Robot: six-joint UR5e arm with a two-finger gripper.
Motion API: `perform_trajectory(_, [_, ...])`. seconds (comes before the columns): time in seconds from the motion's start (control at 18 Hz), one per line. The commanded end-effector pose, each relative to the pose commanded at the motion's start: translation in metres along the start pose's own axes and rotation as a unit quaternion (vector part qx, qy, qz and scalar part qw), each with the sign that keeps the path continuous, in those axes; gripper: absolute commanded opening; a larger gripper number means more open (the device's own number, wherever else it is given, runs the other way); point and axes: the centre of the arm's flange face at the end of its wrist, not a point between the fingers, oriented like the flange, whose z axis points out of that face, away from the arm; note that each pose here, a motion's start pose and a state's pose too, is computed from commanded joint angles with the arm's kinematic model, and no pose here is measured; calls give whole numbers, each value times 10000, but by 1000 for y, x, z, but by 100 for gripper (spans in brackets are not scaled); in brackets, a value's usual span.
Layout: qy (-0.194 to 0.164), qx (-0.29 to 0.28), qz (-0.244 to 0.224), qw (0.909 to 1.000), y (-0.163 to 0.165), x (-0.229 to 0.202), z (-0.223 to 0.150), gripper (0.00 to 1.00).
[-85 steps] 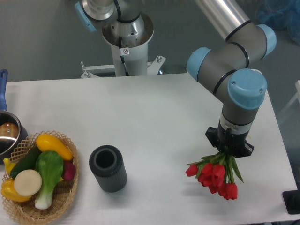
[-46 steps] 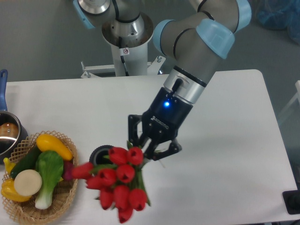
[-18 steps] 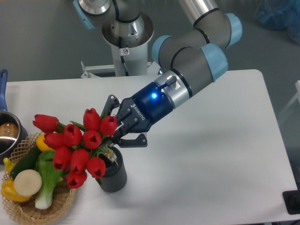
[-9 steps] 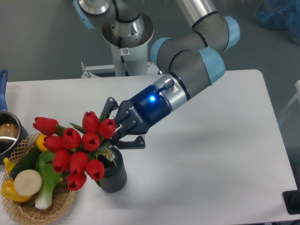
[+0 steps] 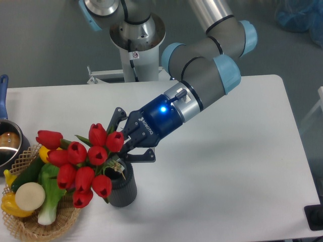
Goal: Insert the flowers into the vase
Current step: 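Lower the tulip stems down into the vase opening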
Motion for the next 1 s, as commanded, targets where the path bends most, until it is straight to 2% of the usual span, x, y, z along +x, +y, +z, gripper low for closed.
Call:
perform_trajectory(0.39, [42,-9,-24,10000,3,0,5,4])
perform_trajectory(1.0, [42,-97,-234,9997,30,-16,12,5])
